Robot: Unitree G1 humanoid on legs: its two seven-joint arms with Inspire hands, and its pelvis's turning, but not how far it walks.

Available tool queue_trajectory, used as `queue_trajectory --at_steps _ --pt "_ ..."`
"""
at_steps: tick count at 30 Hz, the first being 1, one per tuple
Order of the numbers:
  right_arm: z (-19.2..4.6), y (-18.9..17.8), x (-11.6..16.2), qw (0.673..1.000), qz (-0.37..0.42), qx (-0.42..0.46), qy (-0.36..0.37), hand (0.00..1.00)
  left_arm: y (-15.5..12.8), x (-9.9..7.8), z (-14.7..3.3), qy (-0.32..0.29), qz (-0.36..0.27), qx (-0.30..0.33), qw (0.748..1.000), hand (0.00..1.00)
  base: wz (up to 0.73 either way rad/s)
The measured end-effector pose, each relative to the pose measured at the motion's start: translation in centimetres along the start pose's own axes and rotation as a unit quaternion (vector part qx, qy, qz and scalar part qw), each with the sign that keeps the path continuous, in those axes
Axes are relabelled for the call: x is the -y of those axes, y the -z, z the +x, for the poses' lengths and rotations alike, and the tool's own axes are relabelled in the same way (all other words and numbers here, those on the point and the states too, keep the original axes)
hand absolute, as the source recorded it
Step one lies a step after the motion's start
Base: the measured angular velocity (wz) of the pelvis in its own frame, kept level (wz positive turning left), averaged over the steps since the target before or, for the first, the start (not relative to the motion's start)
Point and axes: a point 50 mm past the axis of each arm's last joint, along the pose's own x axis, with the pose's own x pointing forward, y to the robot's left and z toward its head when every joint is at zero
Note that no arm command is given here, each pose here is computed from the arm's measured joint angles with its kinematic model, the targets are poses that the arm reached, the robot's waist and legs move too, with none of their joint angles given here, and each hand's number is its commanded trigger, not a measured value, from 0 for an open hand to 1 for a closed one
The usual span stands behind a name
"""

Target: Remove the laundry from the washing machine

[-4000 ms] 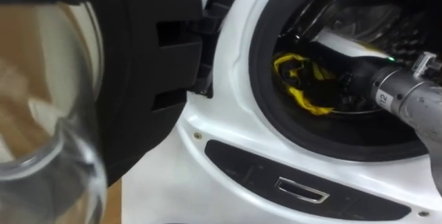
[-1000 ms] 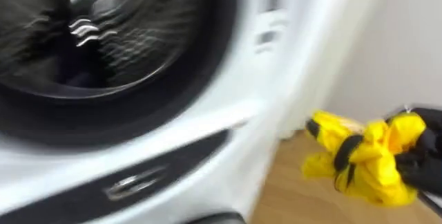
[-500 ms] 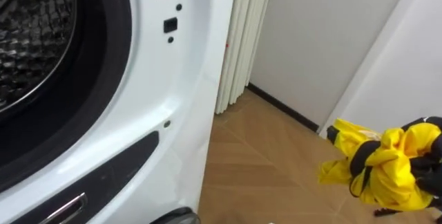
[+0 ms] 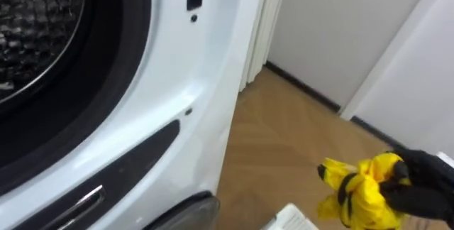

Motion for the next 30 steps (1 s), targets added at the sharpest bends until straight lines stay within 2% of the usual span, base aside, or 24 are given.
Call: queue_trajectory --at_steps 4,7,16,21,30 --pt "1.5 3.0 -1.4 0.997 0.000 -0.073 -0.003 1.00 -1.5 0.9 0.1 0.010 -0.003 0.022 1.000 0.00 0.08" --pt "1.8 4.2 -2.2 0.994 -0.022 -0.107 -0.004 1.00 -1.7 0.9 0.1 0.009 -0.005 0.024 1.000 0.00 0.04" --pt "2.5 6.9 -1.6 0.980 -0.066 -0.178 0.066 1.00 -2.7 1.9 0.1 0.015 -0.028 0.044 0.999 0.00 0.17" --pt "2.3 8.1 -2.0 0.973 -0.072 -0.198 0.096 1.00 -3.6 2.3 0.0 0.014 -0.019 0.063 0.998 0.00 0.17" --pt "2.6 8.0 -2.2 0.970 -0.080 -0.182 0.138 1.00 -4.4 3.1 -0.2 0.019 -0.004 0.081 0.997 0.00 0.07"
